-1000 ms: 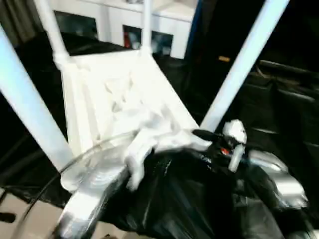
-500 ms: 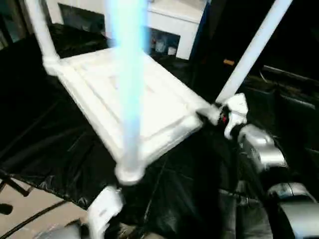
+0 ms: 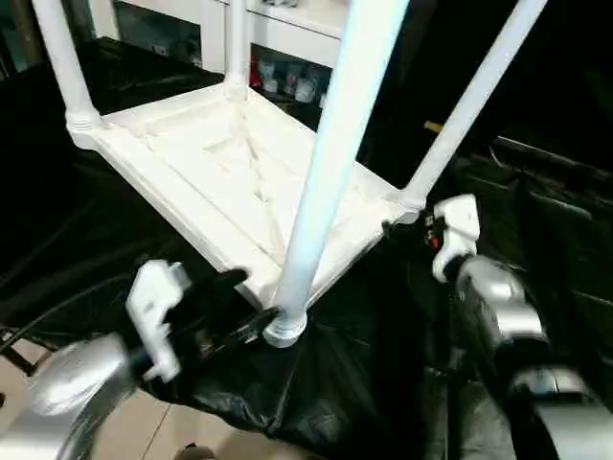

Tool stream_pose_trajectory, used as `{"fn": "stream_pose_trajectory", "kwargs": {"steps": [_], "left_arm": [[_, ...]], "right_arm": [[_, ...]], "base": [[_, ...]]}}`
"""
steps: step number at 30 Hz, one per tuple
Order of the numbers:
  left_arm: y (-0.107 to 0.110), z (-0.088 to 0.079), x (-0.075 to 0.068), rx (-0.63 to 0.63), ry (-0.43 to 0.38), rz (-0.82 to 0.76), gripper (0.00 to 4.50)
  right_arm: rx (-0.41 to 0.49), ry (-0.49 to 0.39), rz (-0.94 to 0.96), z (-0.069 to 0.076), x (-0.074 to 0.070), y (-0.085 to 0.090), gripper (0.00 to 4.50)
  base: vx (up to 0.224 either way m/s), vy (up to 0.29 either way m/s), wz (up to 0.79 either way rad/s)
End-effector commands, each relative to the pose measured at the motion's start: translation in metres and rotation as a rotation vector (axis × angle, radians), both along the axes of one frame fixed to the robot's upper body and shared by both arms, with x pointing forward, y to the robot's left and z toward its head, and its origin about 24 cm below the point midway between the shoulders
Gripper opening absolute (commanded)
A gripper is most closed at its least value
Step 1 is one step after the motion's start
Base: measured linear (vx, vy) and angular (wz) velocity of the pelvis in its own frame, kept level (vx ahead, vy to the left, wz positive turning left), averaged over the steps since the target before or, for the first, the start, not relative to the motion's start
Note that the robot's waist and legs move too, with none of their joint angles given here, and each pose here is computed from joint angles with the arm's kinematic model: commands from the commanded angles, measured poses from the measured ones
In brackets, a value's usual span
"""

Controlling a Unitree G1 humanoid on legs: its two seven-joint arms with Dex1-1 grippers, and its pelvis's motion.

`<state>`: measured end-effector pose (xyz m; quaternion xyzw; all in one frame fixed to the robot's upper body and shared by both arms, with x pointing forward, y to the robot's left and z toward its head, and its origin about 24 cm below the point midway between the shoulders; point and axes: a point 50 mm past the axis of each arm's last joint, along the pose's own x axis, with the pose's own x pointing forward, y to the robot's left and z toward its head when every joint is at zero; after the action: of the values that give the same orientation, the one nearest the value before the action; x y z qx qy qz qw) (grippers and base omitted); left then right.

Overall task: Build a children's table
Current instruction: Rotate table base

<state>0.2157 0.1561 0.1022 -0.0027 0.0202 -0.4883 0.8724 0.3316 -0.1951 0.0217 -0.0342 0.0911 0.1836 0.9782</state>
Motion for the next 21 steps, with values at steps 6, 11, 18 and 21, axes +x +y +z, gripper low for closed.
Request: {"fn": "stream_pose_trajectory", "kwargs": {"steps": [6, 11, 18, 21], "left_arm": [[-0.032, -0.001, 0.03, -0.022, 0.005, -0.139, 4.45], [-0.058, 0.002, 0.044, -0.052, 0.0, -0.237, 4.45], [-0.106, 0.0, 0.039, -0.093, 0.006, -0.361, 4.45], [-0.123, -0.001, 0.04, -0.101, 0.003, -0.375, 4.45]], "right_arm": [[-0.088, 0.055, -0.089, -0.013, -0.013, -0.023, 4.33], [-0.106, 0.12, -0.016, -0.026, -0.008, 0.013, 4.33], [-0.087, 0.113, -0.009, -0.019, 0.009, 0.045, 4.33], [-0.074, 0.103, -0.019, -0.016, 0.012, 0.049, 4.33]], "base": [[-0.008, 0.0, -0.01], [0.0, 0.0, 0.0], [0.0, 0.0, 0.0], [0.0, 0.0, 0.0]]}}
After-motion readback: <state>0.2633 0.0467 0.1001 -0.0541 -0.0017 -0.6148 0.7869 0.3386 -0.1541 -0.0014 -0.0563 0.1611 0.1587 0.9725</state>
